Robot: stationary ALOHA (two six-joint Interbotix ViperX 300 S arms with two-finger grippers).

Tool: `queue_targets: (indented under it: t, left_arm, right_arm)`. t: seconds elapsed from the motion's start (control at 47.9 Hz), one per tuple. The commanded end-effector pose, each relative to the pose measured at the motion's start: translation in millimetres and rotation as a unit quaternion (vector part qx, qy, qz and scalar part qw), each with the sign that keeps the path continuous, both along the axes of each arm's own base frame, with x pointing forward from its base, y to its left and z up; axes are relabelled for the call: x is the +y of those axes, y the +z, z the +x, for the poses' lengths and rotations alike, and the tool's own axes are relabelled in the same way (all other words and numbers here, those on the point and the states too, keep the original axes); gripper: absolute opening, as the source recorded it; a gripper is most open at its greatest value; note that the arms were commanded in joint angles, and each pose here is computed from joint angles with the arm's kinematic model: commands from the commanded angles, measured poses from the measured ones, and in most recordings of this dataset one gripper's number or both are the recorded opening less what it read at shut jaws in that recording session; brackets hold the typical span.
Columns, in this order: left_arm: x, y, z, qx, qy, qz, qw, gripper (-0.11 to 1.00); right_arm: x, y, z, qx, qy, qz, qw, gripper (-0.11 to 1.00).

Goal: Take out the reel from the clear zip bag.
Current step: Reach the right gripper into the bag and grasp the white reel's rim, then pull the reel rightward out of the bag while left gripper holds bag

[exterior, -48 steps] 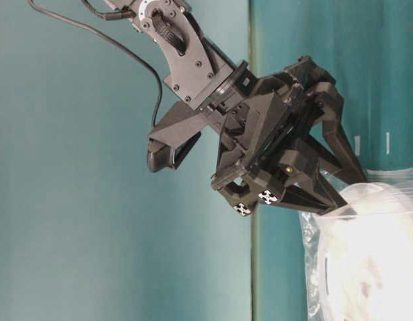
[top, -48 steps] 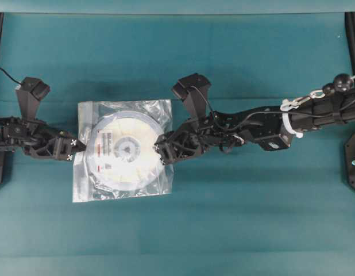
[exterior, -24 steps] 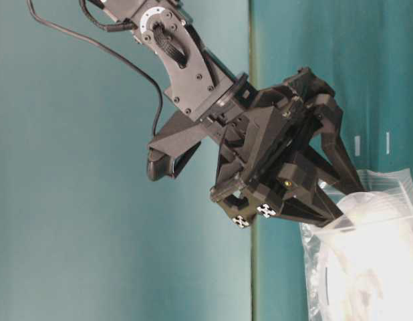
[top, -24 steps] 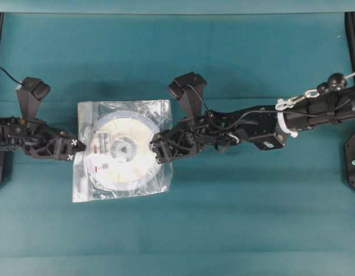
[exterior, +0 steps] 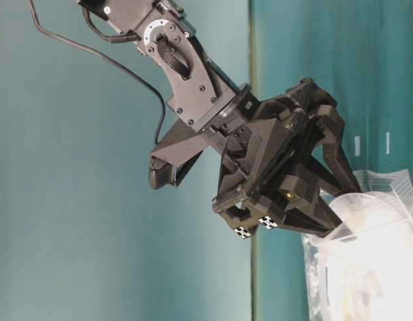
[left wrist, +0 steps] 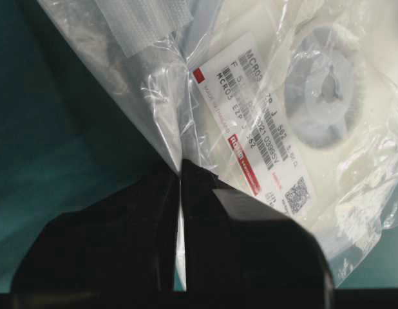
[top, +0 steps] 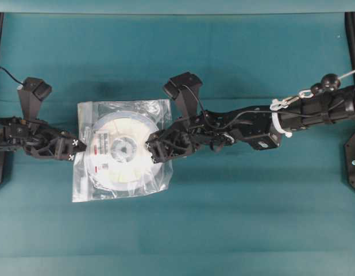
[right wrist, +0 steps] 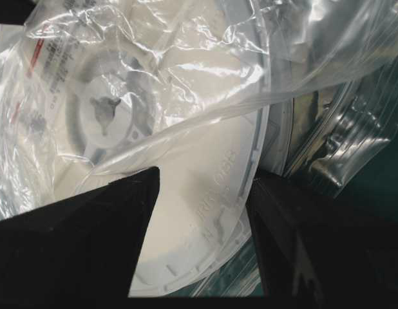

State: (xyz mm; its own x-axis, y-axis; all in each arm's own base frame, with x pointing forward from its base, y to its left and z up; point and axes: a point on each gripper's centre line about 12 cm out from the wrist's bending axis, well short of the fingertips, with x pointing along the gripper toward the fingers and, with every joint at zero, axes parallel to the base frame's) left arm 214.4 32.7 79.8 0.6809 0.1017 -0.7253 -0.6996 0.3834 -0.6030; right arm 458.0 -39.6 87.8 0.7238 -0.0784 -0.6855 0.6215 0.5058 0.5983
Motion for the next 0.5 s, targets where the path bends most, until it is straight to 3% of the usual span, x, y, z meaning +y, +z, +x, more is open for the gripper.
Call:
queue_targets:
  t: [0.0,0.188,0.293,0.397,0.481]
  left_arm:
    - [1,2,7,-0.007,-0.002,0.003,1.0000,0.01]
    - [1,2,7,-0.008,-0.001,0.003,1.0000,0.01]
    - [1,2,7,-0.008,-0.002,0.003,1.0000,0.01]
    - [1,3,7,-0.009,-0.001,0.003,1.0000,0.01]
    - [1,3,8,-0.010,-0.002,0.003,0.9999,0.01]
  right_arm:
    - [3,8,5,-0.013,0.001,0.001,0.9999,0.66]
    - [3,6,3,-0.009,0.001,0.002,1.0000,0.59]
    - [4,4,0,-0.001,0.002,0.005,1.0000,0.48]
    - [3,3,-3,0.005,0.001,0.007,1.0000,0.30]
    - [1,3,-6,0.008,-0.001,0.007,0.9999,0.27]
